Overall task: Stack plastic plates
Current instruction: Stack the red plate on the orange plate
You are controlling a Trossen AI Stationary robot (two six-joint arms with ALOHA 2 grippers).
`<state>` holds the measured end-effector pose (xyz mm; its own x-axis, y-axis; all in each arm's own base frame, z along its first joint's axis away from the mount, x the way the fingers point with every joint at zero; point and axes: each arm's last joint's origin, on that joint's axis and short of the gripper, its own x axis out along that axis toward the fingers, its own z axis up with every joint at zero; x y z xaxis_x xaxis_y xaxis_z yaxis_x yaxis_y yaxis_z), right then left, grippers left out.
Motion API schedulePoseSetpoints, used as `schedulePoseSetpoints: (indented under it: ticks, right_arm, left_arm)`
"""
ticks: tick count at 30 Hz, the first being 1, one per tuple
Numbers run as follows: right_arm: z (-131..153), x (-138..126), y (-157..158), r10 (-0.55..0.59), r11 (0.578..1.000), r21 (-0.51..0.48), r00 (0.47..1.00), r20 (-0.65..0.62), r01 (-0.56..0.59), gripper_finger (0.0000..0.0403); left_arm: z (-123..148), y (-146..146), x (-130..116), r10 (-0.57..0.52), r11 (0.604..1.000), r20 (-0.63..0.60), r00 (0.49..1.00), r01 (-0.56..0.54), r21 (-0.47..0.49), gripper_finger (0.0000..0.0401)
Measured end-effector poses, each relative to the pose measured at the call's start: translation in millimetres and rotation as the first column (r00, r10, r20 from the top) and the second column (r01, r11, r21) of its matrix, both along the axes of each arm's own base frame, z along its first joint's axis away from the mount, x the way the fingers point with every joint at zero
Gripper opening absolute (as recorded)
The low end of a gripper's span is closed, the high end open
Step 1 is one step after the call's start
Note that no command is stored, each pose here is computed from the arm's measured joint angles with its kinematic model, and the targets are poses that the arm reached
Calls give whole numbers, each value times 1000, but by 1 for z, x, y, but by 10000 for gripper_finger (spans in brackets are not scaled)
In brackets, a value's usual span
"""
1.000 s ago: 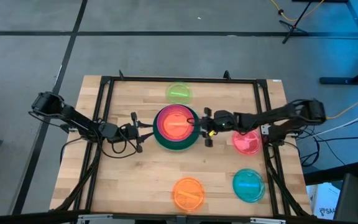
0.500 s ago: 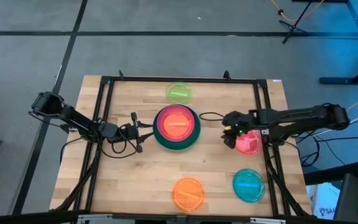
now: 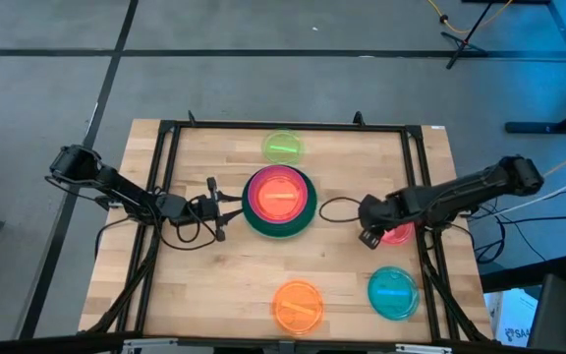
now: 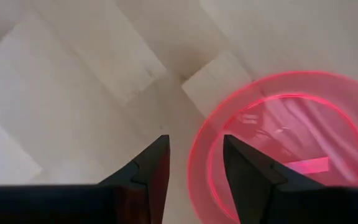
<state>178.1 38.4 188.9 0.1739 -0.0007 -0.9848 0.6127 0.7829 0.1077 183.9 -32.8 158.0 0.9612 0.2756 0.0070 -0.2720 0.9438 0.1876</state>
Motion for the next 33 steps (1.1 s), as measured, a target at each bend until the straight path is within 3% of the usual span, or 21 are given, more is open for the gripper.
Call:
schedulePoseSetpoints:
  ticks: [12,20,30,33]
  right_arm:
    - [-40,31,6,-9,997,-79,969,-246,-11,143]
    - [-48,33,5,12,991,-128,960,-279,-50,137]
    - [-48,34,5,140,978,-111,947,-289,-178,20]
    - [-48,34,5,179,970,-106,939,-293,-218,6]
  left_arm:
    - [0,0,0,4,1000,-1,1000,-4,0,131]
    - [0,0,0,3,1000,-1,1000,-3,0,131]
    - [0,0,0,3,1000,-1,1000,-3,0,131]
    - [0,0,0,3,1000,-1,1000,-3,0,131]
